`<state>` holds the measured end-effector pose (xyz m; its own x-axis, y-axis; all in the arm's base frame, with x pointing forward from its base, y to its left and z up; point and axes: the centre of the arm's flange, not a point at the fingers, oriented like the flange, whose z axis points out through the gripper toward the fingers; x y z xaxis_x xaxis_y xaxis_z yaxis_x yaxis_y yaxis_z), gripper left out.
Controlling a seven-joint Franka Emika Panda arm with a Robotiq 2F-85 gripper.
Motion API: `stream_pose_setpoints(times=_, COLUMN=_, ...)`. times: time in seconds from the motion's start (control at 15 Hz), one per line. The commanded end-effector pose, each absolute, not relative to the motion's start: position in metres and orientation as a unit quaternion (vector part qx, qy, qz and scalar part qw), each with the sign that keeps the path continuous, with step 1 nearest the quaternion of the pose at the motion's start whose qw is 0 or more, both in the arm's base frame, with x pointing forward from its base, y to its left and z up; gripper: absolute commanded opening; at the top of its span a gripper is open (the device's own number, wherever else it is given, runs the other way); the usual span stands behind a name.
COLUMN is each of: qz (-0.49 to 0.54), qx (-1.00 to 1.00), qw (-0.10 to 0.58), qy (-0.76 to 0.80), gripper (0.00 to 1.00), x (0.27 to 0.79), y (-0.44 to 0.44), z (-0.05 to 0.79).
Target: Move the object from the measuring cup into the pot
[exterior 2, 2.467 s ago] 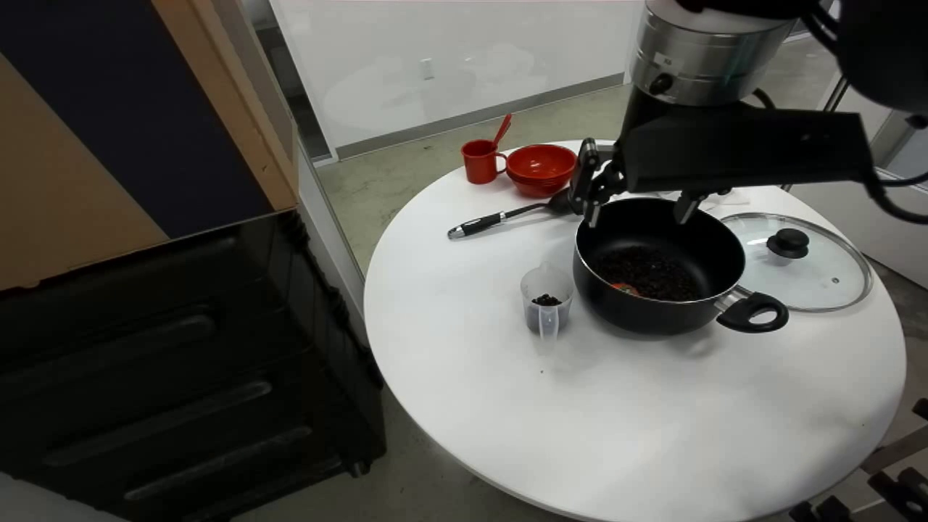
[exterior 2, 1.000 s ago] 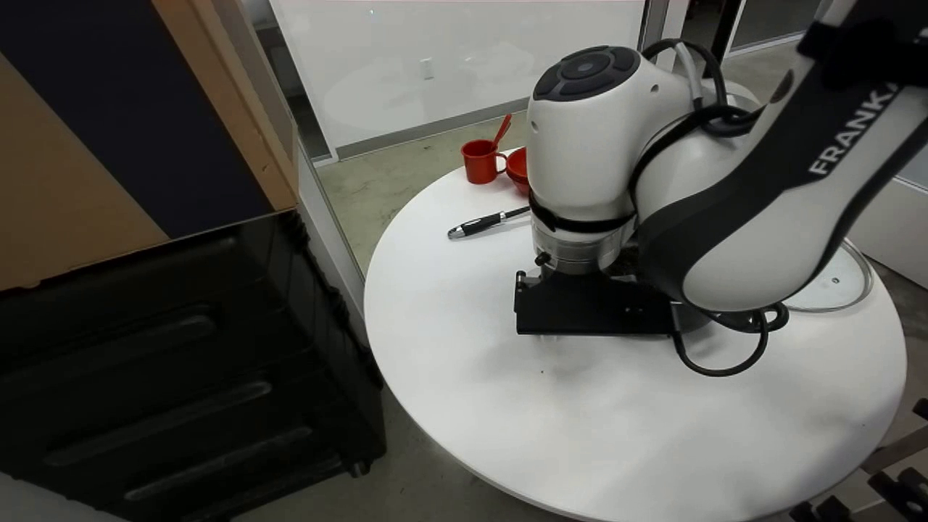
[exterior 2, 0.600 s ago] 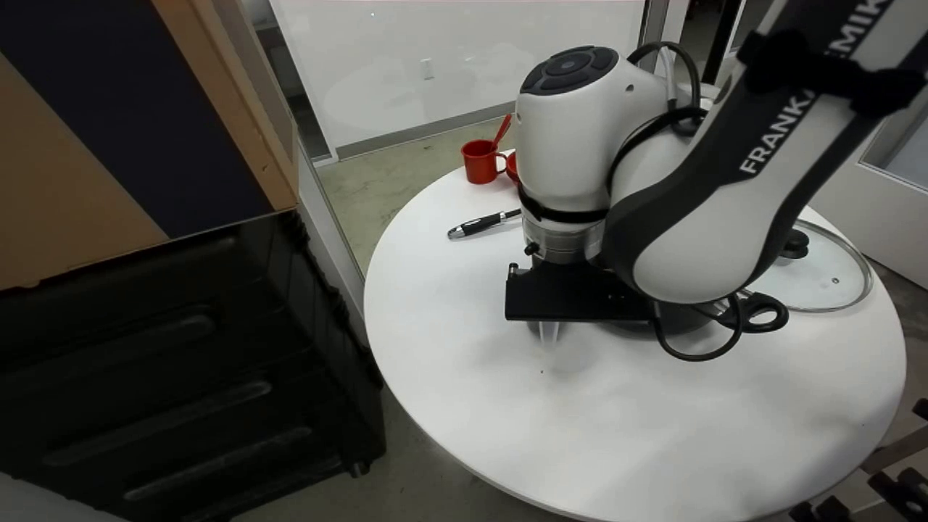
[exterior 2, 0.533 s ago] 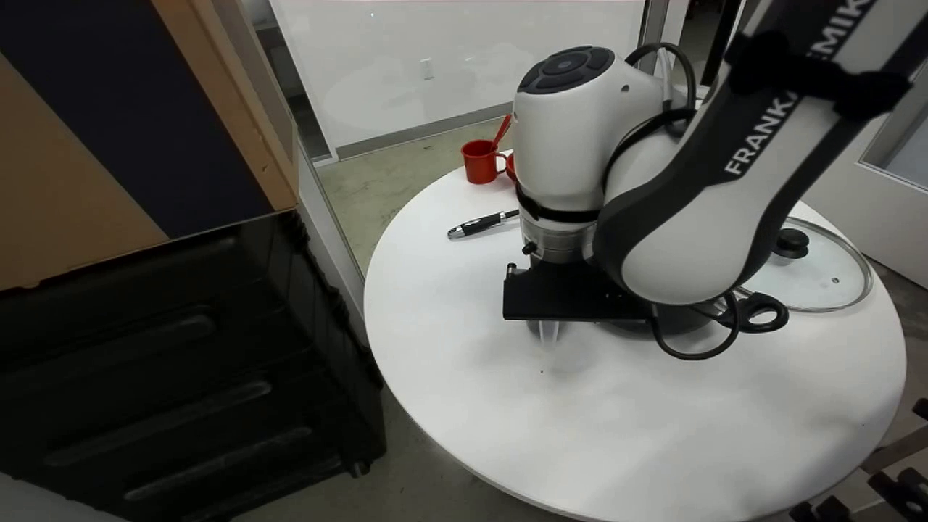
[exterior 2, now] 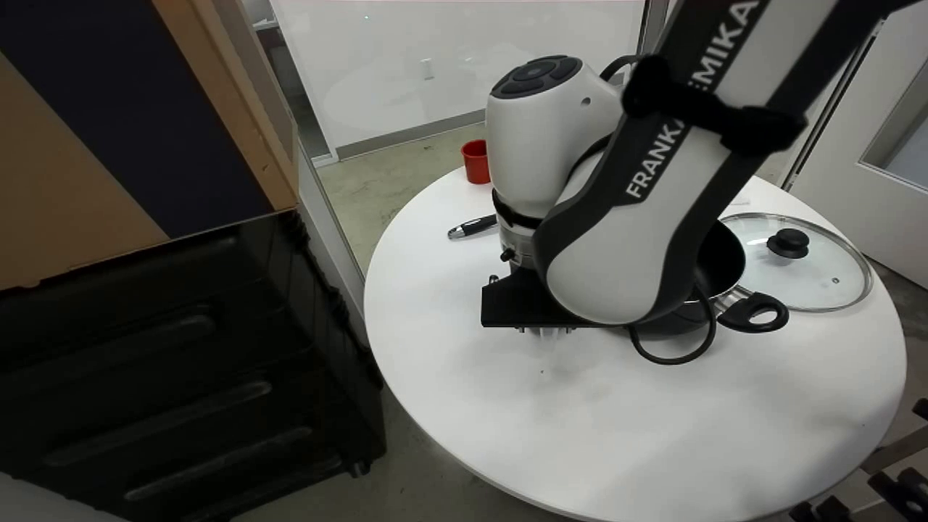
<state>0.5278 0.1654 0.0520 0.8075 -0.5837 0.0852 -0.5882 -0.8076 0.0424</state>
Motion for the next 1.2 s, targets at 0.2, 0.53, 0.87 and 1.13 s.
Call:
stream_pose_setpoints(times=0.2, qz=0.043, qx=0.953, qw=0.033, qy=-0.297, gripper=0.15, x=0.541, y=0.168, z=0.052)
stream_pose_setpoints(times=0.53, qz=0.042, qx=0.953, qw=0.033, qy=-0.297, gripper=0.61, x=0.545, y=0.161, z=0.057)
stream_pose_setpoints(times=0.87, qz=0.046, qx=0.953, qw=0.030, qy=-0.297, gripper=0.23, x=0.550, y=0.156, z=0.060)
stream_pose_setpoints(times=1.13, qz=0.047, qx=0.953, qw=0.029, qy=-0.297, gripper=0.06, x=0.550, y=0.156, z=0.061)
